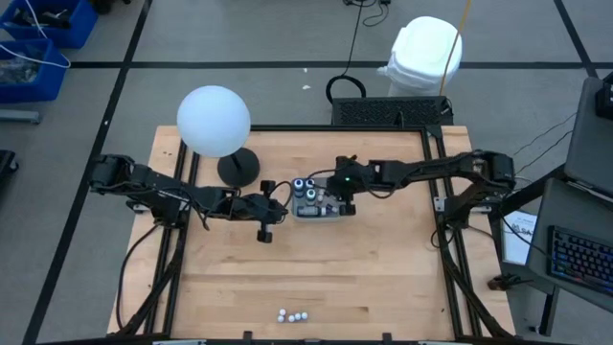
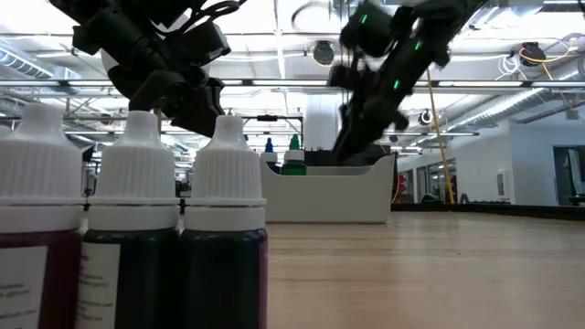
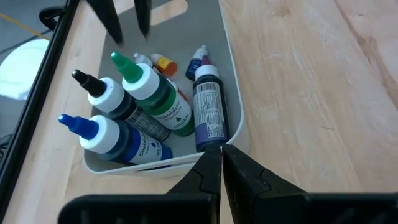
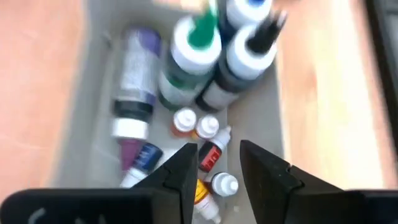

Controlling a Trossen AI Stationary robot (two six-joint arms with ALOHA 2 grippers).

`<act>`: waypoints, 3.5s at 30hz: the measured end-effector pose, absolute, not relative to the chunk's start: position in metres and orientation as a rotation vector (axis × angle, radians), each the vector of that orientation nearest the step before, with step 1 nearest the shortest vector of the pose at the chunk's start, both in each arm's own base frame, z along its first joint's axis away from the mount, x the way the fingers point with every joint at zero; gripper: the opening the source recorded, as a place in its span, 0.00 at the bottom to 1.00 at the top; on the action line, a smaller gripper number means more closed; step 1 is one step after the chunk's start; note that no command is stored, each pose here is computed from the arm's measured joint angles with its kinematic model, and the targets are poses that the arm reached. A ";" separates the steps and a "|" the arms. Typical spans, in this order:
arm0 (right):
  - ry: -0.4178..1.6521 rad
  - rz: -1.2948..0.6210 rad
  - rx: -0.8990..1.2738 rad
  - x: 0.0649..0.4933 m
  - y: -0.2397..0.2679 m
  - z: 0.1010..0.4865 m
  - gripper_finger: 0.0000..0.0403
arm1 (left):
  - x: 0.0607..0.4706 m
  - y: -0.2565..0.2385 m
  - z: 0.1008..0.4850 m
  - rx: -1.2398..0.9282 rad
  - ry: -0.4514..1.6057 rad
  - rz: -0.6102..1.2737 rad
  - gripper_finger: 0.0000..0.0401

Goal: Pick & Place food coloring
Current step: Put the right small purple food coloring bottle into the gray bin

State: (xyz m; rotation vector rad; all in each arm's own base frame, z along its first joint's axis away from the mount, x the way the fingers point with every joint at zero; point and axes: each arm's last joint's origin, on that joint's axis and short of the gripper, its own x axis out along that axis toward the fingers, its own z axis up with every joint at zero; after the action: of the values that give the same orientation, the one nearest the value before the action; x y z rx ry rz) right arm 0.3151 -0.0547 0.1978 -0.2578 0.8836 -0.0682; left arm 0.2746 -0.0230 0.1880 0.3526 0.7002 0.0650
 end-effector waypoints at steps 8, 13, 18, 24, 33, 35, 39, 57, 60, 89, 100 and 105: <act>0.644 0.048 -0.268 0.270 0.002 0.269 0.22 | 0.275 -0.023 0.188 0.306 0.696 0.082 0.06; 0.521 0.166 -0.266 0.228 0.035 0.249 0.12 | 0.276 -0.023 0.189 0.274 0.681 0.097 0.06; 0.340 0.186 -0.256 0.197 0.038 0.214 0.01 | 0.278 -0.023 0.192 0.166 0.635 0.136 0.06; 0.243 0.218 -0.259 0.170 0.031 0.188 0.01 | 0.277 -0.025 0.191 0.018 0.635 0.137 0.06; 0.093 0.344 -0.204 0.145 0.030 0.186 0.00 | 0.275 -0.069 0.198 -0.082 0.571 -0.008 0.06; 0.080 0.340 -0.177 0.141 0.029 0.186 0.00 | 0.272 -0.089 0.205 -0.075 0.545 -0.023 0.06; 0.059 0.337 -0.148 0.136 0.028 0.190 0.00 | 0.260 -0.132 0.218 -0.067 0.570 -0.083 0.01; 0.050 0.334 -0.193 0.135 0.028 0.190 0.00 | 0.367 -0.237 0.221 -0.195 1.273 -0.102 0.02; 0.086 0.337 -0.193 0.134 0.028 0.187 0.00 | 0.389 -0.238 0.217 -0.210 1.329 -0.146 0.05; 0.109 0.337 -0.183 0.134 0.028 0.185 0.00 | 0.408 -0.272 0.182 -0.120 1.300 -0.212 0.57; 0.115 0.337 -0.189 0.134 0.027 0.184 0.00 | 0.414 -0.265 0.180 -0.132 1.306 -0.236 0.57; 0.116 0.337 -0.187 0.134 0.027 0.184 0.00 | 0.414 -0.265 0.180 -0.126 1.305 -0.240 0.56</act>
State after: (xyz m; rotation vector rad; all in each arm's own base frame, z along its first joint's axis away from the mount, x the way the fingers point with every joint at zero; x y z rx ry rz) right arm 0.1337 0.0275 0.1844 -0.1874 0.1158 0.3365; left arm 0.4142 -0.2653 0.1803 -0.1263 1.3047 -0.2399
